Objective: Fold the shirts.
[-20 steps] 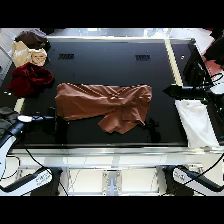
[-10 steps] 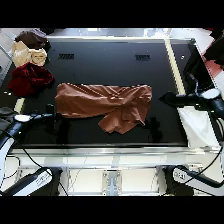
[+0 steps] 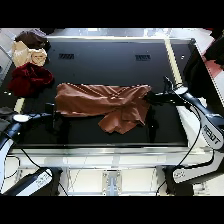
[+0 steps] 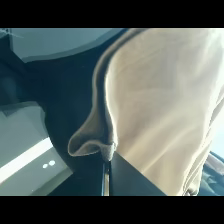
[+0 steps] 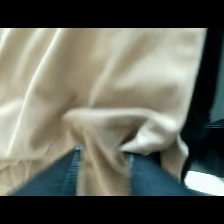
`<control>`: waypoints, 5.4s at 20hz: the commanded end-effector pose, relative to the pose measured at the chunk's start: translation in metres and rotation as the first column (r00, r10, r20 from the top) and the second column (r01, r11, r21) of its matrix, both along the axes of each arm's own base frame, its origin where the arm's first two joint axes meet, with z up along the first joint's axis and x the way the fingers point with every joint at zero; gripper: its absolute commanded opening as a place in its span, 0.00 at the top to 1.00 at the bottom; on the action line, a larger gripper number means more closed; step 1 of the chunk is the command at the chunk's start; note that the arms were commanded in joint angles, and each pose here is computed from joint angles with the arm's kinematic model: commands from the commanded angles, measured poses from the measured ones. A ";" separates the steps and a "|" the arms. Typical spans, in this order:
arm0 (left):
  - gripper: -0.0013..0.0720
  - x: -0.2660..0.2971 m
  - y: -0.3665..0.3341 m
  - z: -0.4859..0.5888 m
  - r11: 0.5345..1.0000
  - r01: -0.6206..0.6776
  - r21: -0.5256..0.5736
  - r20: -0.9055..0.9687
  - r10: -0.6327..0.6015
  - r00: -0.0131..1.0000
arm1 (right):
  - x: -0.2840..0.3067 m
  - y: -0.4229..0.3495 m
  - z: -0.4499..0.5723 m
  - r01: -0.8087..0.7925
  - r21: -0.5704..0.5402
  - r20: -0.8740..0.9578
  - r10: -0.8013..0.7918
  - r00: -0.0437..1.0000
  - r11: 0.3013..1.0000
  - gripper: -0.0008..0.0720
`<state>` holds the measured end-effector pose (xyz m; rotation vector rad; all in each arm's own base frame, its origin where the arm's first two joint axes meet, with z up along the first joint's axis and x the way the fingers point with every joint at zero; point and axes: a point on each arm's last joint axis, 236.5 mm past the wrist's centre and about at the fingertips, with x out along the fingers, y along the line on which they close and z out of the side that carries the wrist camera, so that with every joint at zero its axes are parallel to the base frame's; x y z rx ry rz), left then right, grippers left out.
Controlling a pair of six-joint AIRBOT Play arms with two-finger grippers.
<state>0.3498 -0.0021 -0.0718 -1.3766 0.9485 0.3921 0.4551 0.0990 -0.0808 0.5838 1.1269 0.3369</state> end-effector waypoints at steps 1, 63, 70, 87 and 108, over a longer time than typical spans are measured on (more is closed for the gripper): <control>0.97 0.005 0.005 0.006 0.997 0.045 0.070 0.048 -0.049 0.998 | 0.014 0.014 -0.004 -0.041 -0.002 0.020 0.041 0.999 0.999 0.97; 0.16 -0.111 0.080 0.027 0.994 0.008 0.111 -0.012 -0.007 1.000 | -0.156 -0.092 0.077 0.322 0.124 -0.037 -0.320 0.947 0.939 0.47; 0.16 -0.093 0.045 0.014 0.993 0.092 0.077 -0.027 -0.090 0.996 | -0.172 -0.076 0.066 0.296 0.167 -0.106 -0.282 0.954 0.940 0.47; 0.51 -0.055 0.033 -0.024 1.000 -0.029 -0.001 -0.064 0.029 0.998 | -0.172 -0.075 0.067 0.295 0.170 -0.106 -0.280 0.954 0.940 0.47; 0.37 -0.058 0.022 -0.023 1.000 0.002 -0.031 -0.074 -0.004 0.997 | -0.155 -0.024 0.010 0.283 0.243 -0.257 -0.220 0.941 0.928 0.45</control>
